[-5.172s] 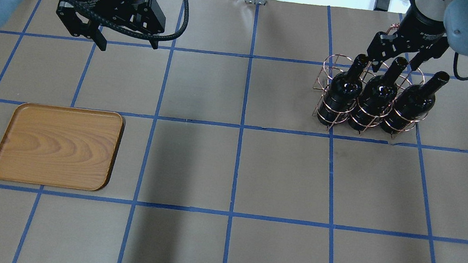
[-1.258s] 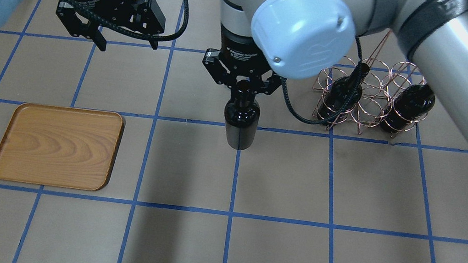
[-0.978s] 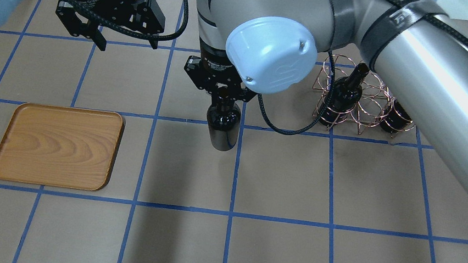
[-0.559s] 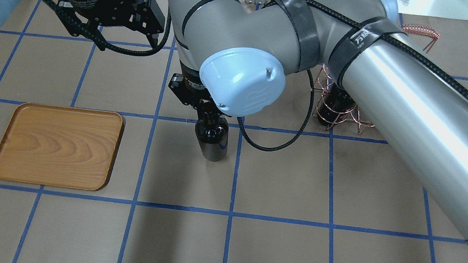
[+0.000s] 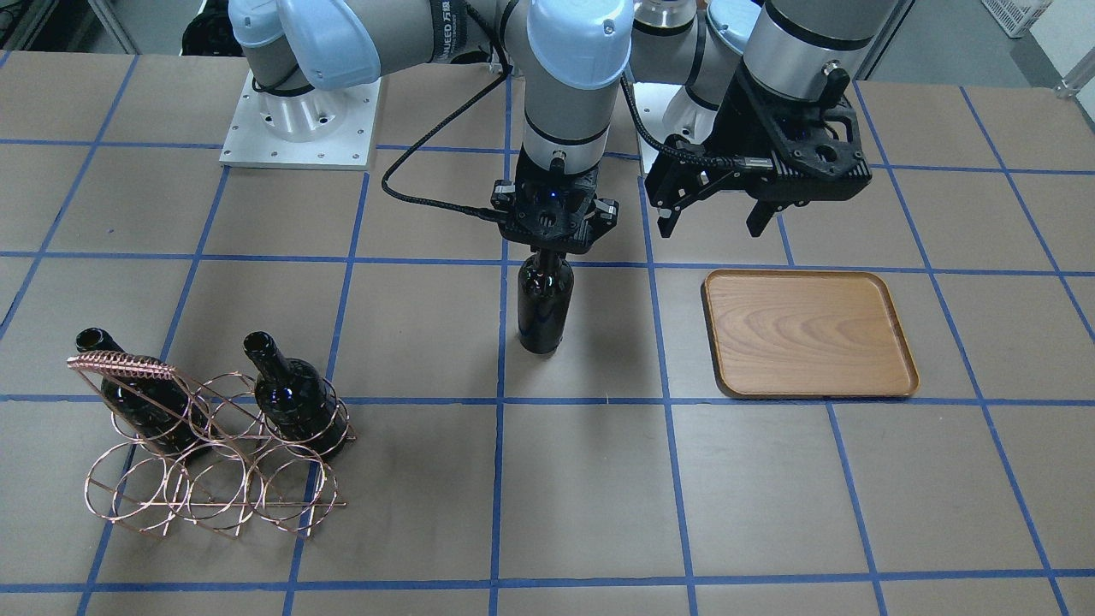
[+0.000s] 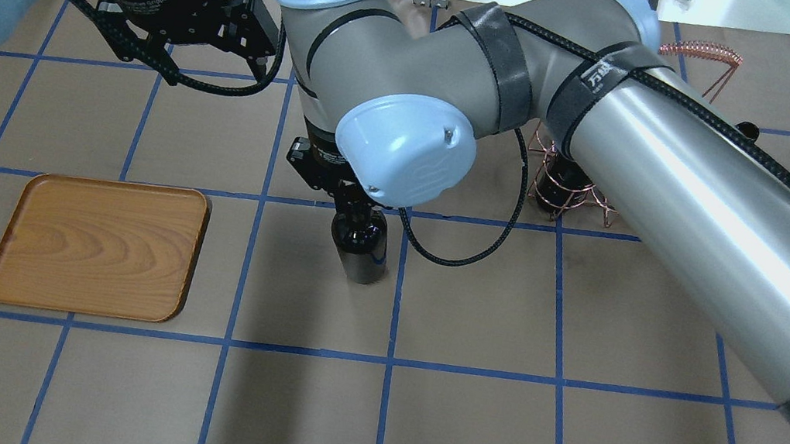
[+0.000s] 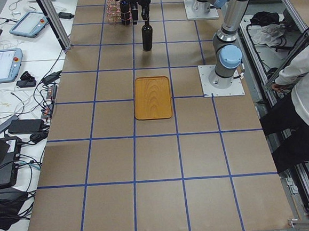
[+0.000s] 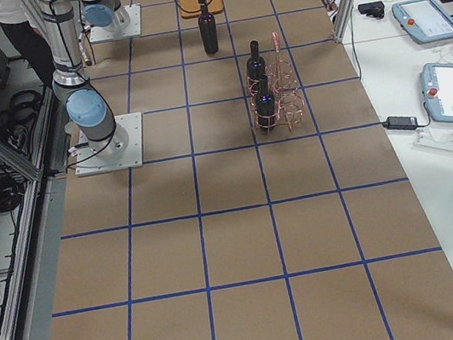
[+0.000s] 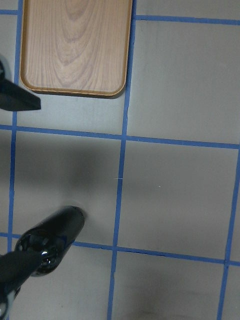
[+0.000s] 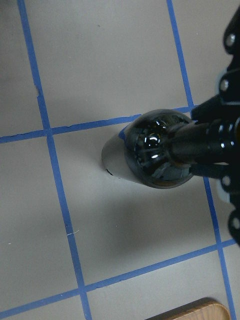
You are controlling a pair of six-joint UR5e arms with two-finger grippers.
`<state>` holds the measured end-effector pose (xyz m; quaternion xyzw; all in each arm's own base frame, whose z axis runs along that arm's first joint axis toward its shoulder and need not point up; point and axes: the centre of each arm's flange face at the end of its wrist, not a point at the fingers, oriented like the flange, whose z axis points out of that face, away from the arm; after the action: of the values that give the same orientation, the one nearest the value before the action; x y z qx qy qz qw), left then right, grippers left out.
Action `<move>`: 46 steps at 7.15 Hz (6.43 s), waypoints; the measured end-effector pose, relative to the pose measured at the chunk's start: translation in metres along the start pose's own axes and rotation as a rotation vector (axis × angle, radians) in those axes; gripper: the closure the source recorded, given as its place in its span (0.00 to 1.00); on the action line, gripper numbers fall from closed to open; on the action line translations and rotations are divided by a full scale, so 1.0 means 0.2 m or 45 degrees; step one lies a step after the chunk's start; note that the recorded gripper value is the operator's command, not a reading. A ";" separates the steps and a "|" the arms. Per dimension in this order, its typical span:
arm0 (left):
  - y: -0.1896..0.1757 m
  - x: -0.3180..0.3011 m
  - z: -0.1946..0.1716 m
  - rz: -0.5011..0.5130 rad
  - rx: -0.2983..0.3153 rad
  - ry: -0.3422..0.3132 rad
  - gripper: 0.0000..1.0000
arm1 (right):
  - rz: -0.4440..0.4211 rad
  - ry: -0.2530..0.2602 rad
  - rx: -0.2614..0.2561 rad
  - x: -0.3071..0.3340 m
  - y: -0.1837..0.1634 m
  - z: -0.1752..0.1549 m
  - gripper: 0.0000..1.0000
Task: Take wine from basket and place on tray
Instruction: 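Set the bottle upright on the table and open the right gripper, then grasp the standing bottle's neck with the left gripper while the right arm withdraws, then carry the bottle with the left gripper onto the wooden tray, then lower the bottle onto the tray, open the left gripper and withdraw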
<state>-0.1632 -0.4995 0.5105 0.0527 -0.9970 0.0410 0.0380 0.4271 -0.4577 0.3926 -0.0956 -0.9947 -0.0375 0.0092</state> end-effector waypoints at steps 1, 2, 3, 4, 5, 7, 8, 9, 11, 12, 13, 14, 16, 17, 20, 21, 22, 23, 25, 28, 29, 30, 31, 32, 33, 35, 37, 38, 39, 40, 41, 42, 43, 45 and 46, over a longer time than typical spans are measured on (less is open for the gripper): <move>0.00 0.00 0.00 -0.001 0.000 0.001 0.00 | 0.003 -0.005 -0.002 0.00 0.00 -0.01 0.00; 0.00 0.00 0.00 -0.001 0.000 0.001 0.00 | 0.008 -0.026 0.007 0.01 -0.01 -0.06 0.00; 0.00 0.00 0.00 -0.001 0.000 0.000 0.00 | 0.018 -0.051 0.031 0.07 -0.07 -0.16 0.00; 0.00 0.00 0.00 0.000 0.002 0.000 0.00 | 0.012 -0.058 0.039 0.19 -0.14 -0.27 0.00; 0.00 0.01 0.00 -0.004 0.004 0.000 0.00 | -0.048 -0.053 0.040 0.38 -0.22 -0.38 0.00; -0.03 0.05 0.04 -0.101 -0.001 -0.001 0.00 | -0.223 -0.038 0.069 0.82 -0.37 -0.59 0.00; -0.02 0.15 0.09 -0.131 -0.009 -0.003 0.00 | -0.248 -0.027 0.069 1.05 -0.43 -0.66 0.00; 0.02 0.32 0.18 -0.093 -0.043 -0.008 0.00 | -0.270 -0.002 0.062 1.24 -0.47 -0.69 0.00; 0.14 0.59 0.39 -0.018 -0.146 -0.028 0.05 | -0.303 0.044 0.071 1.43 -0.47 -0.72 0.00; 0.21 0.67 0.50 0.018 -0.196 -0.043 0.16 | -0.304 0.049 0.102 1.45 -0.47 -0.72 0.00; 0.28 0.72 0.59 0.055 -0.234 -0.060 0.33 | -0.306 0.052 0.104 1.46 -0.47 -0.71 0.00; 0.32 0.73 0.63 0.075 -0.249 -0.072 0.41 | -0.314 0.051 0.105 1.45 -0.46 -0.70 0.00; 0.32 0.73 0.62 0.113 -0.222 -0.067 0.66 | -0.316 0.008 0.132 1.43 -0.45 -0.72 0.00; 0.31 0.74 0.62 0.133 -0.202 -0.061 0.83 | -0.314 -0.001 0.158 1.42 -0.45 -0.73 0.00; 0.29 0.67 0.57 0.179 -0.168 -0.105 1.00 | -0.318 -0.005 0.181 1.42 -0.46 -0.74 0.00; 0.28 0.63 0.54 0.191 -0.157 -0.122 1.00 | -0.314 -0.005 0.182 1.43 -0.46 -0.74 0.00; 0.26 0.55 0.49 0.201 -0.155 -0.143 1.00 | -0.310 -0.004 0.181 1.43 -0.46 -0.74 0.00; 0.23 0.41 0.41 0.213 -0.172 -0.169 1.00 | -0.307 -0.003 0.183 1.44 -0.46 -0.74 0.00; 0.17 -0.06 0.19 0.223 -0.202 -0.196 1.00 | -0.308 0.013 0.186 1.45 -0.46 -0.75 0.00; 0.11 -0.75 0.12 0.157 -0.200 -0.188 1.00 | -0.302 0.028 0.166 1.45 -0.45 -0.71 0.00; 0.11 -0.93 0.16 0.170 -0.187 -0.180 1.00 | -0.301 0.028 0.164 1.45 -0.45 -0.70 0.00; 0.10 -1.10 0.19 0.195 -0.171 -0.160 1.00 | -0.300 0.027 0.164 1.45 -0.45 -0.70 0.00; 0.10 -1.22 0.22 0.218 -0.146 -0.114 1.00 | -0.300 0.026 0.163 1.45 -0.45 -0.70 0.00; 0.11 -1.28 0.25 0.229 -0.133 -0.070 1.00 | -0.300 0.026 0.163 1.45 -0.45 -0.70 0.00; 0.11 -1.31 0.27 0.234 -0.133 -0.049 1.00 | -0.301 0.026 0.165 1.45 -0.45 -0.70 0.00; 0.14 -1.35 0.32 0.232 -0.180 -0.077 1.00 | -0.300 0.024 0.173 1.45 -0.45 -0.70 0.00; 0.15 -1.36 0.35 0.229 -0.209 -0.093 0.94 | -0.307 0.020 0.218 1.44 -0.47 -0.71 0.00; 0.15 -1.36 0.35 0.228 -0.210 -0.089 0.14 | -0.305 0.018 0.232 1.44 -0.48 -0.71 0.00; 0.15 -1.36 0.36 0.227 -0.208 -0.083 0.00 | -0.302 0.018 0.237 1.44 -0.49 -0.72 0.11; 0.14 -1.36 0.35 0.226 -0.202 -0.082 0.00 | -0.305 0.019 0.239 1.44 -0.49 -0.72 0.19; 0.13 -1.37 0.33 0.224 -0.190 -0.088 0.00 | -0.312 0.020 0.239 1.44 -0.49 -0.72 0.29; 0.12 -1.36 0.29 0.217 -0.166 -0.101 0.00 | -0.317 0.022 0.237 1.44 -0.49 -0.71 0.41; 0.10 -1.32 0.20 0.193 -0.129 -0.117 0.00 | -0.318 0.022 0.236 1.44 -0.49 -0.71 0.55; 0.04 -1.04 -0.08 0.073 -0.074 -0.128 0.00 | -0.321 0.021 0.234 1.44 -0.49 -0.71 0.78; 0.04 -0.83 -0.19 0.003 -0.065 -0.128 0.00 | -0.322 0.021 0.231 1.44 -0.49 -0.71 0.87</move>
<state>0.0027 -0.4706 0.5337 0.0524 -0.9985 0.0128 -0.0110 0.1274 -0.5092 0.5347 0.0318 -0.9980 0.0509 0.0212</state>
